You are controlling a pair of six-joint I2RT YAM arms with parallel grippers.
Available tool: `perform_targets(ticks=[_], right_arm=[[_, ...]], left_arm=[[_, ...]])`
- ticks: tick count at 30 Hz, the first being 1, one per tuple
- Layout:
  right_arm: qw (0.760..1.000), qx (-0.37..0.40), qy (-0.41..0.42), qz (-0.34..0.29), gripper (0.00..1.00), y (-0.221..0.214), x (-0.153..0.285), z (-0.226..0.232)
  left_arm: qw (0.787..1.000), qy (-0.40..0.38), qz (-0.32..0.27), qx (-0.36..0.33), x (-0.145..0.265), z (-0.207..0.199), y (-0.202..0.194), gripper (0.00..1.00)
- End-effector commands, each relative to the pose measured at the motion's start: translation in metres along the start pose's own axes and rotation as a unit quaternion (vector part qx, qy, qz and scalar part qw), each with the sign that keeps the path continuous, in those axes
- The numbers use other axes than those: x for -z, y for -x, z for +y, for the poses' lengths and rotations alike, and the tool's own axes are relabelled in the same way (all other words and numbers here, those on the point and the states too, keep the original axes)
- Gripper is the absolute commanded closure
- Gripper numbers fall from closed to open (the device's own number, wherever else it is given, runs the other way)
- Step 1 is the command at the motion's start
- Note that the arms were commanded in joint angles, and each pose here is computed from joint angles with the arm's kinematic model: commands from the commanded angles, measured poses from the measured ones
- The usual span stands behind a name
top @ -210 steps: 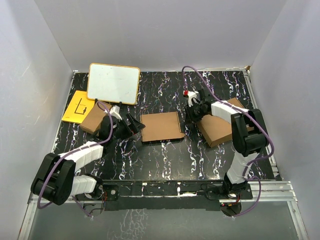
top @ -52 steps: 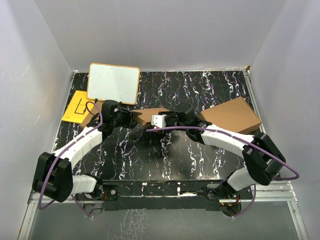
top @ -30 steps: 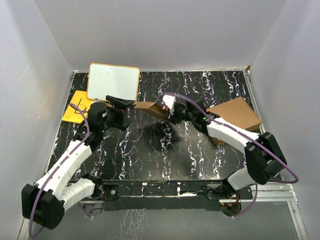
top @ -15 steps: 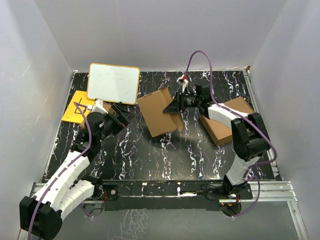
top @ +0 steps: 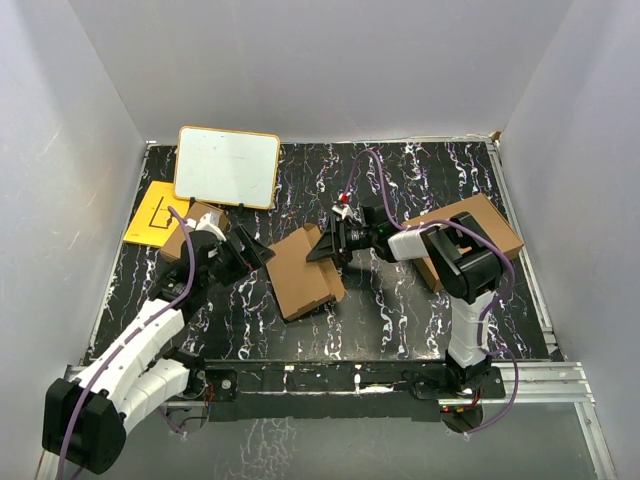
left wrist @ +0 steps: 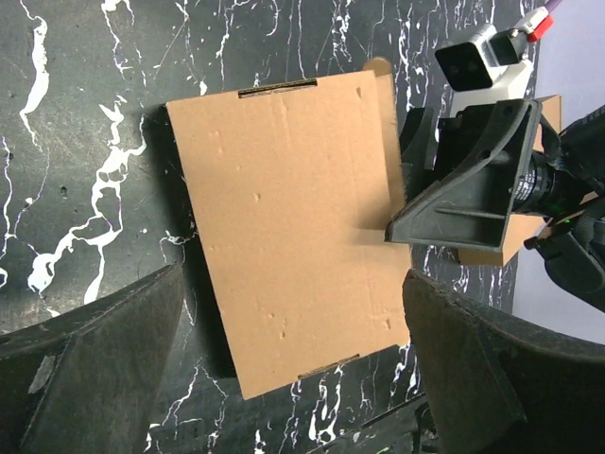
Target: Fold the paper box
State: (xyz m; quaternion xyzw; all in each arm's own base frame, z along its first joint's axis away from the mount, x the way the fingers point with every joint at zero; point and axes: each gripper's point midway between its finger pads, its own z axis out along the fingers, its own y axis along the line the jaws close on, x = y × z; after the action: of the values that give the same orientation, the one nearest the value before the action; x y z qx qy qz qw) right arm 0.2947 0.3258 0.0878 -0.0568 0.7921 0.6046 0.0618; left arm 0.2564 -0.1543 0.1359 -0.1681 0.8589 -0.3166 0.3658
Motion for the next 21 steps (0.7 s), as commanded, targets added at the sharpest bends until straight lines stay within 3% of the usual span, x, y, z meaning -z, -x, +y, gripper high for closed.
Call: perform_targets(ticks=[1,6,11,16,17,19,20,21], right_arm=[[0.998,0.057,-0.028,-0.01,0.32,0.009,0.0,-0.006],[0.984,0.139,-0.111,-0.026,0.1,0.031,0.023,-0.026],[0.955,0.236,-0.178,-0.037,0.07,0.054,0.06,-0.028],[0.903,0.368,-0.215,-0.056,0.07,0.068,0.084,-0.002],[0.894,0.389,-0.217,-0.056,0.09,0.068,0.087,0.002],[0.881,0.414,-0.223,-0.042,0.27,0.062,0.087,0.0],[0.878,0.419,-0.229,-0.03,0.48,0.056,0.084,-0.005],[0.877,0.419,-0.234,-0.015,0.62,0.049,0.081,-0.013]], left_arm=[[1.0,0.014,0.007,-0.009,-0.002,0.008,-0.003,0.03],[0.999,0.03,0.014,-0.024,-0.001,0.012,-0.002,0.03],[0.998,0.043,0.008,-0.034,0.004,0.016,0.0,0.03],[0.998,0.049,0.013,-0.033,0.001,0.023,-0.005,0.08],[0.998,0.049,0.015,-0.033,-0.001,0.024,-0.006,0.11],[0.998,0.051,0.018,-0.031,-0.004,0.026,-0.008,0.15],[0.998,0.051,0.02,-0.033,-0.007,0.026,-0.008,0.2],[0.998,0.055,0.024,-0.034,-0.01,0.028,-0.009,0.26]])
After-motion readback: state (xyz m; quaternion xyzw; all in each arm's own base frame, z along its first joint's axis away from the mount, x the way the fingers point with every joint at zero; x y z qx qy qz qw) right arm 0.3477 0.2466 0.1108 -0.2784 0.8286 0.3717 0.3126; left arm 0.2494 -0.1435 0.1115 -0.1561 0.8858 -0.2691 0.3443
